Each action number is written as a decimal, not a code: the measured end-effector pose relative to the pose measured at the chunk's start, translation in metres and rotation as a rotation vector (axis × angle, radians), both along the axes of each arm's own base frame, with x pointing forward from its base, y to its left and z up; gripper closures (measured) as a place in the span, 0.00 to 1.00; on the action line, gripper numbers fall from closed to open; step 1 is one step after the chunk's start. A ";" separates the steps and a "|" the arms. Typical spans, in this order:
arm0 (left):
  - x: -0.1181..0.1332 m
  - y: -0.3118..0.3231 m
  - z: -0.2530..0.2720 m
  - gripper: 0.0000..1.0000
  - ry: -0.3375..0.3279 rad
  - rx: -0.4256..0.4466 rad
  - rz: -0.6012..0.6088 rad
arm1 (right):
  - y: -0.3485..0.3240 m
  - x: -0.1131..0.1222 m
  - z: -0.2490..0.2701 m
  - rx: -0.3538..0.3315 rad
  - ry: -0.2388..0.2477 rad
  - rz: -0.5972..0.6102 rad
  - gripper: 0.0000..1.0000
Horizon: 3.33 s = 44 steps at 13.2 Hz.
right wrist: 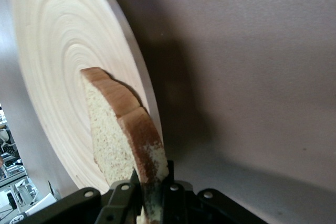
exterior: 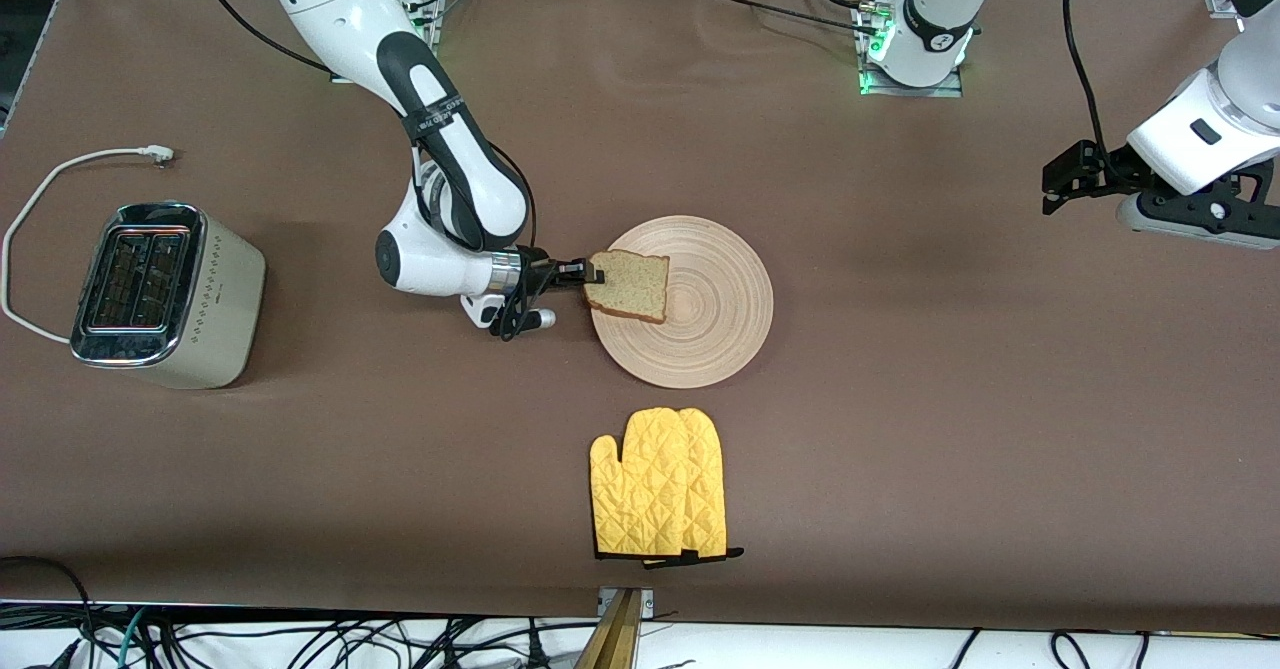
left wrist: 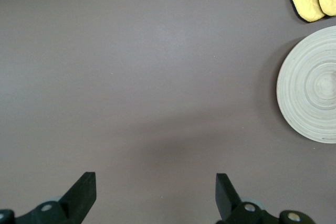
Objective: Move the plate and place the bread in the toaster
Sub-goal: 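Close the right gripper on the bread slice's edge, then adjust the grip and lift the bread with the right gripper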
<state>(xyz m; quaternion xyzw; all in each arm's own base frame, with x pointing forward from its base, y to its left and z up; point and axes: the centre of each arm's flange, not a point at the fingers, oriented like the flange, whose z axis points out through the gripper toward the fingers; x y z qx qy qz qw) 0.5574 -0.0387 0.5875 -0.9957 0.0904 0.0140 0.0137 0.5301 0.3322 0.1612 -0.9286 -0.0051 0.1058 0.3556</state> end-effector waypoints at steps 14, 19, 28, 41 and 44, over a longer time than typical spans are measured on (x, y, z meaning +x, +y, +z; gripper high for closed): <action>0.000 0.000 0.000 0.00 0.000 0.000 0.000 | -0.015 0.022 0.003 0.002 -0.026 -0.033 0.59; 0.000 0.000 0.000 0.00 0.000 0.000 0.000 | -0.012 0.031 0.013 0.013 -0.050 -0.035 0.59; 0.000 -0.001 0.000 0.00 0.000 0.000 -0.002 | -0.018 0.047 0.026 0.013 -0.088 -0.042 0.53; 0.000 -0.002 0.000 0.00 0.001 0.000 -0.003 | -0.013 0.050 0.031 0.002 -0.113 -0.008 0.94; 0.000 -0.002 -0.001 0.00 0.001 0.000 -0.003 | -0.011 0.053 0.036 -0.010 -0.133 0.016 0.94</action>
